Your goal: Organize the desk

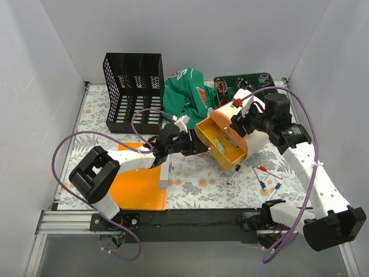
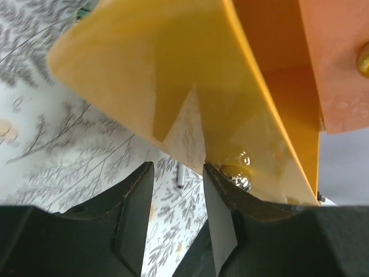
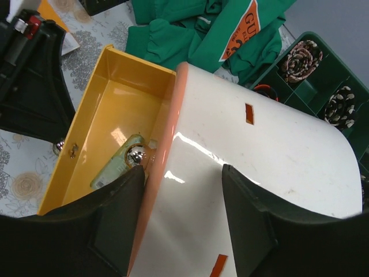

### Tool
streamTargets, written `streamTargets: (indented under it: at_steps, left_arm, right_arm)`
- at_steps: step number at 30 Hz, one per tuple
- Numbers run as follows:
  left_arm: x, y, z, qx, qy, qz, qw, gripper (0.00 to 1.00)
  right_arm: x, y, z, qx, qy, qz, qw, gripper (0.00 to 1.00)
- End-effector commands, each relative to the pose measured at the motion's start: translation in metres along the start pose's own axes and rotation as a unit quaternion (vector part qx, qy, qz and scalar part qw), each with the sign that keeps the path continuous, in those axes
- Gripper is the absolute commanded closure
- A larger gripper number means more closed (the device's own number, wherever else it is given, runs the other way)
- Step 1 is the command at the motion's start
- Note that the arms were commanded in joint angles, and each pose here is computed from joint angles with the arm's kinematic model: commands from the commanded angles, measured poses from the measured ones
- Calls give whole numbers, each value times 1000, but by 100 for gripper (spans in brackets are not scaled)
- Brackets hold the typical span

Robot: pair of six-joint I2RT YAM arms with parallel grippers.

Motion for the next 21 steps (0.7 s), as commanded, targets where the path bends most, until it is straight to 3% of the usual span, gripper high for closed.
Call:
streamTargets:
  at_steps: [1,8,21]
  left_arm:
    - [-35,23,19,-17,-48,29,998,62]
    - [-51,32,52,-12,-70,25,997,62]
    - [-67,56,82,-28,-91,25,995,60]
  right_arm:
    - [8,-52,9,82,2,39,996,41]
    - [21,-68,13,96,23,45,994,50]
    - [20,-67,13,96,20,43,994,50]
Point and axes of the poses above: each gripper's point midway between its finger pads, its own z axis out along the fingers, its own x axis along the line the jaws close on, y = z × x, the point moved 2 cm from there along -z, back along the fingers, and after that the axes turned 6 degrees about z, right-handed, at the moved point
